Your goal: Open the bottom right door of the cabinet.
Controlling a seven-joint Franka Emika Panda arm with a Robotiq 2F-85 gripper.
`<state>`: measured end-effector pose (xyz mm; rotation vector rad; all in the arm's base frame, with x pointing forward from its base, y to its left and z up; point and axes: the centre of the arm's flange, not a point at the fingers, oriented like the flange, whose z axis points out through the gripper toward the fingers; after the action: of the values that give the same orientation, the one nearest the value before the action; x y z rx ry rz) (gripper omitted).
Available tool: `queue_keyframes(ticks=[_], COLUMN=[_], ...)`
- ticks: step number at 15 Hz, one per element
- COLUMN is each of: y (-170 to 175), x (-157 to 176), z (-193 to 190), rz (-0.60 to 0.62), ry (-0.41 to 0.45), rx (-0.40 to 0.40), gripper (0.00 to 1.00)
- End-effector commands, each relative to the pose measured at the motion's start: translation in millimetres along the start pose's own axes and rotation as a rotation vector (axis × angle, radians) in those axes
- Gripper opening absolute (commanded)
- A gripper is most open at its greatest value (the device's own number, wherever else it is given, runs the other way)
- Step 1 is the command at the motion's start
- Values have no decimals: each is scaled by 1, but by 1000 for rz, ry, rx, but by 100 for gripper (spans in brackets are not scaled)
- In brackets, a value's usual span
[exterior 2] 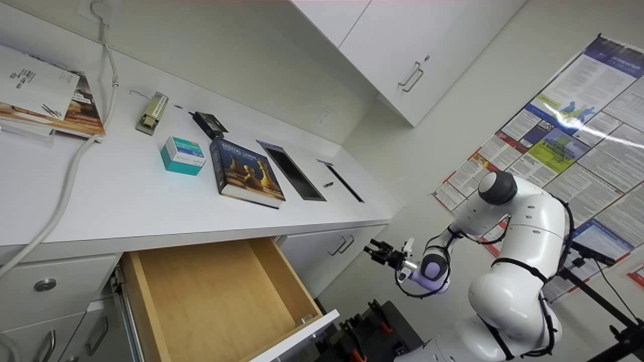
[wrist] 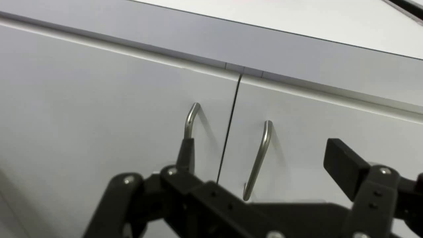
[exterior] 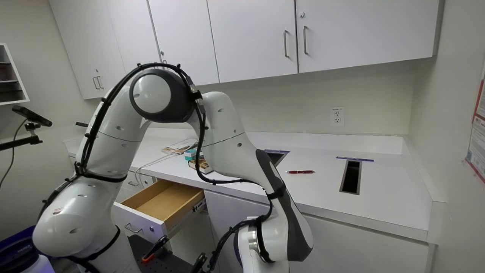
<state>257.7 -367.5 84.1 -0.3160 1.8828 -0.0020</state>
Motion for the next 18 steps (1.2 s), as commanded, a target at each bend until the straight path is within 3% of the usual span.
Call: queue_keyframes(ticks=[1, 8, 18], y=[10, -7, -17], x=[4, 10, 2], z=[13, 26, 45], rz=[95, 150, 135], ry=[-17, -54, -23], rx=[34, -4, 14], gripper=[100, 100, 100])
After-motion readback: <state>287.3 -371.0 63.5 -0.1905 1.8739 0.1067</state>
